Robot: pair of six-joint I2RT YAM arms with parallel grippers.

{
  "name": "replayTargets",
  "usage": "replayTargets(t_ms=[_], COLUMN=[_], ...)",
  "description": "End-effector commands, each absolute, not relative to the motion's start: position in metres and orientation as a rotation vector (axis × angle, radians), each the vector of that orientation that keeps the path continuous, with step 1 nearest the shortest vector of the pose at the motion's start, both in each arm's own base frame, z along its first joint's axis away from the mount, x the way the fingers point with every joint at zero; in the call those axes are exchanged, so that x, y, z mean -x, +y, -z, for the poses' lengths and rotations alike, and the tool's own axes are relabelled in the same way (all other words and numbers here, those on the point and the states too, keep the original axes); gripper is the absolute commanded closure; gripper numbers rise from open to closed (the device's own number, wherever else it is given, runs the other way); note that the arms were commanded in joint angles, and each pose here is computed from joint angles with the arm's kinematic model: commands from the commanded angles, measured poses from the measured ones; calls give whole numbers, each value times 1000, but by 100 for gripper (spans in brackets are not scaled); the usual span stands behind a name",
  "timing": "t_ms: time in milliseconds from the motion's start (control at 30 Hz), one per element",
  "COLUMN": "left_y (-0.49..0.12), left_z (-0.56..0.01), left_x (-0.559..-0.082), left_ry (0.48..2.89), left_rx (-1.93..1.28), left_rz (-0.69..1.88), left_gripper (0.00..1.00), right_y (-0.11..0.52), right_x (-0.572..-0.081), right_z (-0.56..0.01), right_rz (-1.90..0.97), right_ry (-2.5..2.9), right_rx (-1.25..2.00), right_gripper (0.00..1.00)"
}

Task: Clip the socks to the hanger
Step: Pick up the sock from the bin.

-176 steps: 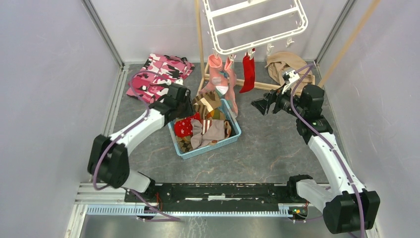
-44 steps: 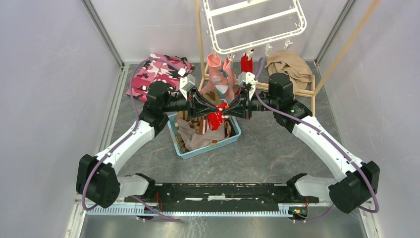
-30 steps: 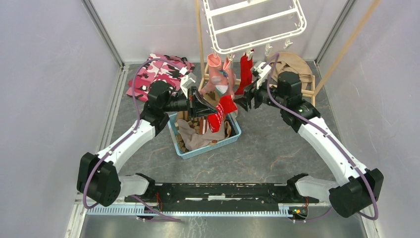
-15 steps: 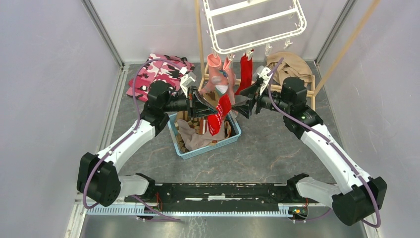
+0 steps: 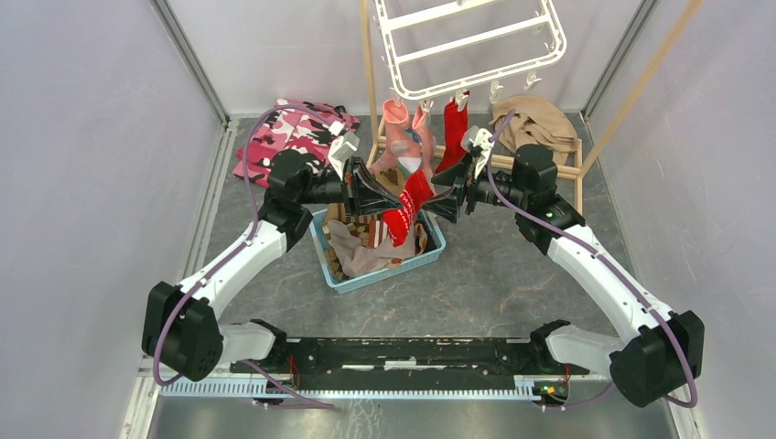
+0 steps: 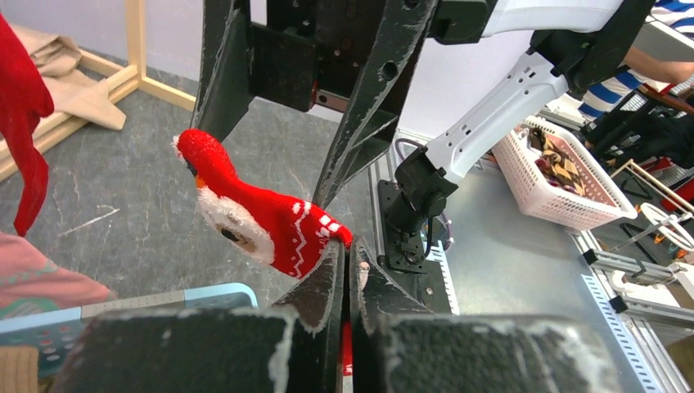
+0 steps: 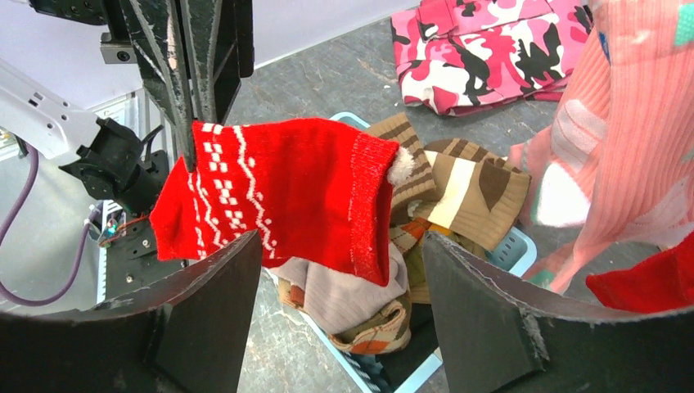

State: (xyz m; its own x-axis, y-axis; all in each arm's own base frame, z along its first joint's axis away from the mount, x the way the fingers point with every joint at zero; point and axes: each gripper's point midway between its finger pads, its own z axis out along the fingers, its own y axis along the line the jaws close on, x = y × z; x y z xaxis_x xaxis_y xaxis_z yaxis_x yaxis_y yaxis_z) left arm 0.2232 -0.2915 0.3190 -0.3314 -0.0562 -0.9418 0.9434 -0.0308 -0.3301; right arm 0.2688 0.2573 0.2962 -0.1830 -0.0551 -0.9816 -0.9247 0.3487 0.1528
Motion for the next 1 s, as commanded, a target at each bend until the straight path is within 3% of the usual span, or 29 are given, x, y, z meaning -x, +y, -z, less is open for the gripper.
replayTargets(t_ms=[0, 133, 467, 733, 800, 967], left_y=[-288, -288, -288, -289, -288, -282], left_z=[-363, -368, -370, -348, -341, -331], left_x=[-208, -206, -207, -223, -229, -246], left_ry=[1232, 1214, 1201, 1292, 1325, 1385], left_rx=[-1052, -1052, -1048, -1019, -1011, -1004], left_rz=[1496, 1505, 1494, 1411, 1372, 1219], left_gripper=[98, 98, 98, 93, 86, 50], right_y=[265, 267, 270, 261, 256, 246], right_x=[-269, -270, -260, -258, -259, -261], right_z=[-310, -319, -339, -353, -356, -365], right_rz=[-1053, -1060, -1078, -941, -882, -755], right_ry=[1462, 1415, 1322, 1301, 1295, 1269], right_rx=[934, 944, 1019, 1103, 1124, 1175], right_gripper=[23, 29, 85, 92, 92, 95])
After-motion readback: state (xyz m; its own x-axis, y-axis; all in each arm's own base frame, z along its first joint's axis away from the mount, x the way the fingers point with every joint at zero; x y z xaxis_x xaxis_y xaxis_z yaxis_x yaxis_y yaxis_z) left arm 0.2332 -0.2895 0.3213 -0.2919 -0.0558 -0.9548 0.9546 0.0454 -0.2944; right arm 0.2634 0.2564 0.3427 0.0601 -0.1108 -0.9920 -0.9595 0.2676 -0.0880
